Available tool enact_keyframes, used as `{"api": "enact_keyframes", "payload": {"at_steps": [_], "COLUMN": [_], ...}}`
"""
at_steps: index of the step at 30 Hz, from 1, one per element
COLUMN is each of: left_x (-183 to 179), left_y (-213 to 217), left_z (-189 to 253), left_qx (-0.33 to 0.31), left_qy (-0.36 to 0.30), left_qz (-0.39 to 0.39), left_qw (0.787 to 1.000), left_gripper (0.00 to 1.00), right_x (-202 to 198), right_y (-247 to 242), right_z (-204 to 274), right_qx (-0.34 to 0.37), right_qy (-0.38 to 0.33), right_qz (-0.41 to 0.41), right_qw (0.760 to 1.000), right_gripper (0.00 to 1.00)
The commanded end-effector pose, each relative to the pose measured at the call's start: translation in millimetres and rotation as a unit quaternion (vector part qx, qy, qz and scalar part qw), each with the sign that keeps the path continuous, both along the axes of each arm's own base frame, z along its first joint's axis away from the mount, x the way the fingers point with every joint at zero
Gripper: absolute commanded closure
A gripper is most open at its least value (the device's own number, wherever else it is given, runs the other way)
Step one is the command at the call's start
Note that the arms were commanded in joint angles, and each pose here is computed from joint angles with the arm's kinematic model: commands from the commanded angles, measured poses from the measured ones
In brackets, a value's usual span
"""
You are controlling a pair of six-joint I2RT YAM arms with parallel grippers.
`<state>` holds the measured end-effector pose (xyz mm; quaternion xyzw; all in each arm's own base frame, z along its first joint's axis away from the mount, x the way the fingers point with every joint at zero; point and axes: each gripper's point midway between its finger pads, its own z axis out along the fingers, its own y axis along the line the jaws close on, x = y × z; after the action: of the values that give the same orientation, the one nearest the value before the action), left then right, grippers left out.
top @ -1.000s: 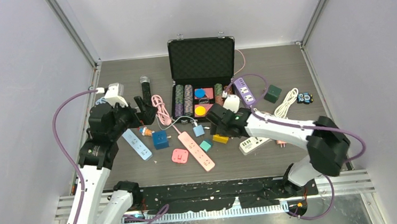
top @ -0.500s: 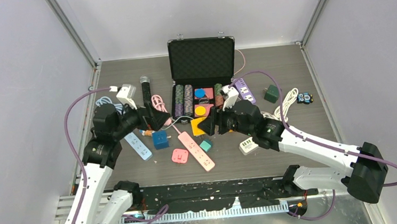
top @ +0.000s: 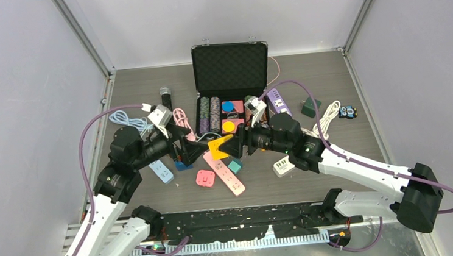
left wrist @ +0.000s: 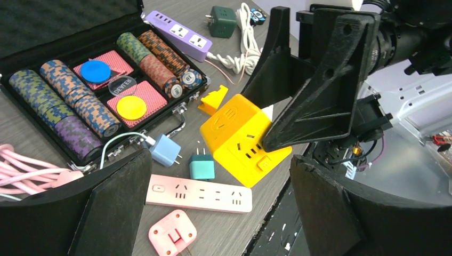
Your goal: Insert the plug
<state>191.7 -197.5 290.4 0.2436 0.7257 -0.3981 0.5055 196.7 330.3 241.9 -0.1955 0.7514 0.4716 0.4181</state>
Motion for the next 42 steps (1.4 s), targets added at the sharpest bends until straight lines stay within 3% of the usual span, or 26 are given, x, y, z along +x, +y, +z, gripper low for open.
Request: {"api": "enact_keyframes", "payload": {"at_steps": [1, 6, 11, 21, 28, 34, 42], "left_x": [11, 11, 5, 25, 39, 42, 44], "left_y": [6, -3, -28, -47, -60, -69, -76], "left_z": [2, -5, 11, 16, 8, 14, 19], "left_qx": [-0.017, -0.108, -0.192, -0.206, -0.155, -0.162, -0.172], "left_qy": [0.014, 0.102, 0.083, 0.053, 0.044, 0.027, 0.026], "left_qz": [0.051, 0.079, 0.037, 0.094, 0.107, 0.107, 0.101], "left_qw": [0.998, 0.986, 0.977, 0.972, 0.981, 0.981, 0.979], "left_gripper": [0.00, 0.01, 0.02, 0.01, 0.01, 0.10, 0.11], "right_x": [8, 28, 46, 54, 57, 56, 54], "right_y": [-2, -12, -18, -19, -23, -21, -17], "right_z": [63, 65, 70, 66, 69, 68, 68], "right_qx": [0.083, 0.102, 0.134, 0.171, 0.178, 0.178, 0.176], "right_qy": [-0.048, -0.031, 0.014, 0.101, 0.127, 0.149, 0.166], "right_qz": [-0.028, -0.101, -0.170, -0.236, -0.267, -0.273, -0.270], "right_qw": [0.995, 0.989, 0.976, 0.951, 0.939, 0.934, 0.932], "right_gripper": [0.59, 0.59, 0.59, 0.59, 0.59, 0.59, 0.58]}}
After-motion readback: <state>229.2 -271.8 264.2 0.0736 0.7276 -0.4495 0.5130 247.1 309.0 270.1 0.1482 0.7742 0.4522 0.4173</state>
